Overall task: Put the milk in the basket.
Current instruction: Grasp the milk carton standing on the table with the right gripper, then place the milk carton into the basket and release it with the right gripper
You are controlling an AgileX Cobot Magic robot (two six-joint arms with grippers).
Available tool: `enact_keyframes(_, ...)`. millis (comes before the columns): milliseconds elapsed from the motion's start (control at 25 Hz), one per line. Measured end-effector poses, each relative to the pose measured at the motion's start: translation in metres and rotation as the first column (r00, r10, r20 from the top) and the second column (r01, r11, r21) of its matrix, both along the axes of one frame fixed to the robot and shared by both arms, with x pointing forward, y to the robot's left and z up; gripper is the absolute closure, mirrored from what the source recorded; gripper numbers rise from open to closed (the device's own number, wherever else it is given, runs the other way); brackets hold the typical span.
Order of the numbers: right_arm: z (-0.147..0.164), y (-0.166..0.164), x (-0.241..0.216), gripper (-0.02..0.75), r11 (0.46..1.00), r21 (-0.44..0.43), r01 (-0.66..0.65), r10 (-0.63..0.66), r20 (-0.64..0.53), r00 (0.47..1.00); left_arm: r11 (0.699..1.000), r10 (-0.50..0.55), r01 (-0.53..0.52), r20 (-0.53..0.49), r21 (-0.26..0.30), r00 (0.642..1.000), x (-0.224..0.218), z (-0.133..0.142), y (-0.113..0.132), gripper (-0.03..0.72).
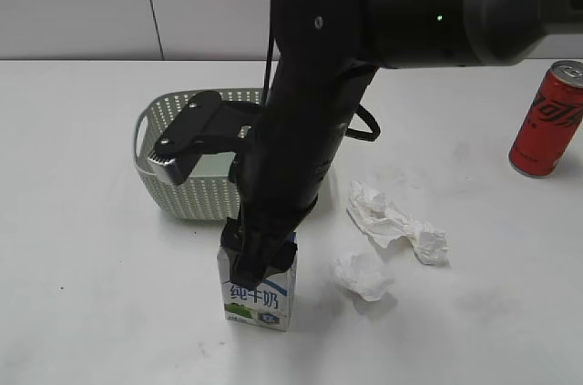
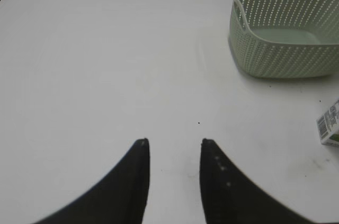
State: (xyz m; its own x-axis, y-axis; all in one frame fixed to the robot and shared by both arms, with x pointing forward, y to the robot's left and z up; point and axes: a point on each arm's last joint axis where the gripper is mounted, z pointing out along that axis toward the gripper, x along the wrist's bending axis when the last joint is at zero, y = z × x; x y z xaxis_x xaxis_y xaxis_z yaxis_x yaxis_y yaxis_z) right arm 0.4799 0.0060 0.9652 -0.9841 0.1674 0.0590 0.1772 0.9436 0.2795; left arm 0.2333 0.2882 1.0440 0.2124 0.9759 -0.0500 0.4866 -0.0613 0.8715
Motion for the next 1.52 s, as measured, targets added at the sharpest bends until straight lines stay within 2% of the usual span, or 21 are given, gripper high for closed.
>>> enact_keyframes(240,-0.014,0.002,0.003,0.157,1.0,-0.029,-0.003,0.002,-0.012,1.0,1.0,0.0,0.0,0.0,0.0,1.0,0.0,0.0,0.0,0.454)
enact_keyframes(320,-0.015,0.002,0.003,0.204,1.0,-0.031,-0.004,0.003,-0.011,1.0,1.0,0.0,0.0,0.0,0.0,1.0,0.0,0.0,0.0,0.454)
enact_keyframes(440,-0.015,0.002,0.003,0.367,0.999,-0.033,-0.004,0.003,-0.005,1.0,1.0,0.0,0.0,0.0,0.0,1.0,0.0,0.0,0.0,0.454)
enact_keyframes(680,-0.011,0.001,0.002,0.377,0.998,-0.064,-0.018,0.016,-0.037,0.999,1.0,0.0,0.0,0.0,0.0,1.0,0.0,0.0,0.0,0.454)
enact_keyframes(880,0.023,0.009,0.007,0.377,0.996,-0.069,-0.054,0.05,-0.052,0.997,1.0,0.0,0.0,0.0,0.0,1.0,0.0,0.0,0.0,0.454)
enact_keyframes(1000,0.065,0.018,0.016,0.377,0.997,-0.017,-0.071,0.071,0.013,0.997,1.0,0.0,0.0,0.0,0.0,1.0,0.0,0.0,0.0,0.454)
enact_keyframes(1120,0.106,0.023,0.029,0.377,0.996,0.025,-0.083,0.078,0.161,0.984,1.0,0.0,0.0,0.0,0.0,1.0,0.0,0.0,0.0,0.454)
enact_keyframes(1280,0.144,0.021,0.05,0.377,0.997,0.0,-0.079,0.072,0.411,0.909,1.0,0.0,0.0,0.0,0.0,1.0,0.0,0.0,0.0,0.454)
enact_keyframes(1400,0.144,0.025,0.068,0.377,0.996,-0.03,-0.082,0.085,0.527,0.846,1.0,0.0,0.0,0.0,0.0,1.0,0.0,0.0,0.0,0.454)
enact_keyframes(1520,0.113,0.036,0.083,0.377,0.988,-0.097,-0.121,0.154,0.528,0.835,1.0,0.0,0.0,0.0,0.0,1.0,0.0,0.0,0.0,0.454)
